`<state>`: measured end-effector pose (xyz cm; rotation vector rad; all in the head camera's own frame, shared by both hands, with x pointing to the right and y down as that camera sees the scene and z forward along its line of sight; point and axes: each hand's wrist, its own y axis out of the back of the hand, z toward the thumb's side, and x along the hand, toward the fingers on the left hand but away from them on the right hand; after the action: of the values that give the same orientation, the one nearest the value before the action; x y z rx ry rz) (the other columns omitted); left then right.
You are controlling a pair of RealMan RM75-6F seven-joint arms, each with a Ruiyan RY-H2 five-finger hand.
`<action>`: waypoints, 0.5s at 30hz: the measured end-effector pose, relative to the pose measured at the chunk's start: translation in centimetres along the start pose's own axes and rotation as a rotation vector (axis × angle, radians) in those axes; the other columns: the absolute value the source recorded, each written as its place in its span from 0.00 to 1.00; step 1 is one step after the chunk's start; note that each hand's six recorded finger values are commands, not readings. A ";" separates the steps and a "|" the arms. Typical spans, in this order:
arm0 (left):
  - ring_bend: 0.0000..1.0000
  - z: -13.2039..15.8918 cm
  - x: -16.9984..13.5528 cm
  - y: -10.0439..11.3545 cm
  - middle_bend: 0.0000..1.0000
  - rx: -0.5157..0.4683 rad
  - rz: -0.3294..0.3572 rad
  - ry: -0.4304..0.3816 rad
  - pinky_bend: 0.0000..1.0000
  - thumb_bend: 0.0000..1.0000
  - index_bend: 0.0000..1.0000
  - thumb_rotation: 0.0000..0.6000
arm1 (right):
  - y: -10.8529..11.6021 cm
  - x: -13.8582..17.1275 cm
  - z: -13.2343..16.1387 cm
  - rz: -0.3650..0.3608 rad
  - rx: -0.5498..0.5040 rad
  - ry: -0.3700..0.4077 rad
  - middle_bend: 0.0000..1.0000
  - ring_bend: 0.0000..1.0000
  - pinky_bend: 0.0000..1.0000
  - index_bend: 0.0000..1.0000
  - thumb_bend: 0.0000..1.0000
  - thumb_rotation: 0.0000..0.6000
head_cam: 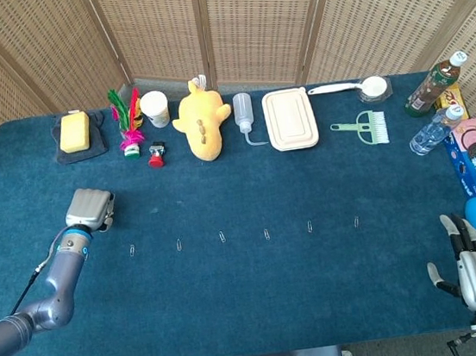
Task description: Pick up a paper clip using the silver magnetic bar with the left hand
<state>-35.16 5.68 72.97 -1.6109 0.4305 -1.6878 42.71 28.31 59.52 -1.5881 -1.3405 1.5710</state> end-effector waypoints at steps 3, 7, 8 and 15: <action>1.00 0.0 -0.4 0.9 1.00 -0.028 0.020 -0.007 1.00 0.65 0.60 1.00 | 0.0 0.0 0.1 -0.002 -0.002 0.004 0.07 0.05 0.12 0.04 0.39 1.00; 1.00 -0.2 -1.1 2.3 1.00 -0.071 0.051 -0.016 1.00 0.65 0.61 1.00 | -0.1 0.0 0.2 -0.001 -0.005 0.008 0.07 0.05 0.12 0.04 0.39 1.00; 1.00 -0.3 -1.3 2.7 1.00 -0.085 0.063 -0.020 1.00 0.66 0.62 1.00 | -0.1 0.0 0.2 0.000 -0.006 0.009 0.07 0.05 0.12 0.04 0.39 1.00; 1.00 -0.1 -3.2 4.4 1.00 -0.164 0.124 -0.064 1.00 0.66 0.63 1.00 | -0.3 -0.2 0.7 0.005 -0.008 0.023 0.07 0.05 0.12 0.04 0.39 1.00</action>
<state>-34.21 4.98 67.70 -1.7140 0.6377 -1.5376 42.04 28.04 59.79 -1.6107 -1.3338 1.5475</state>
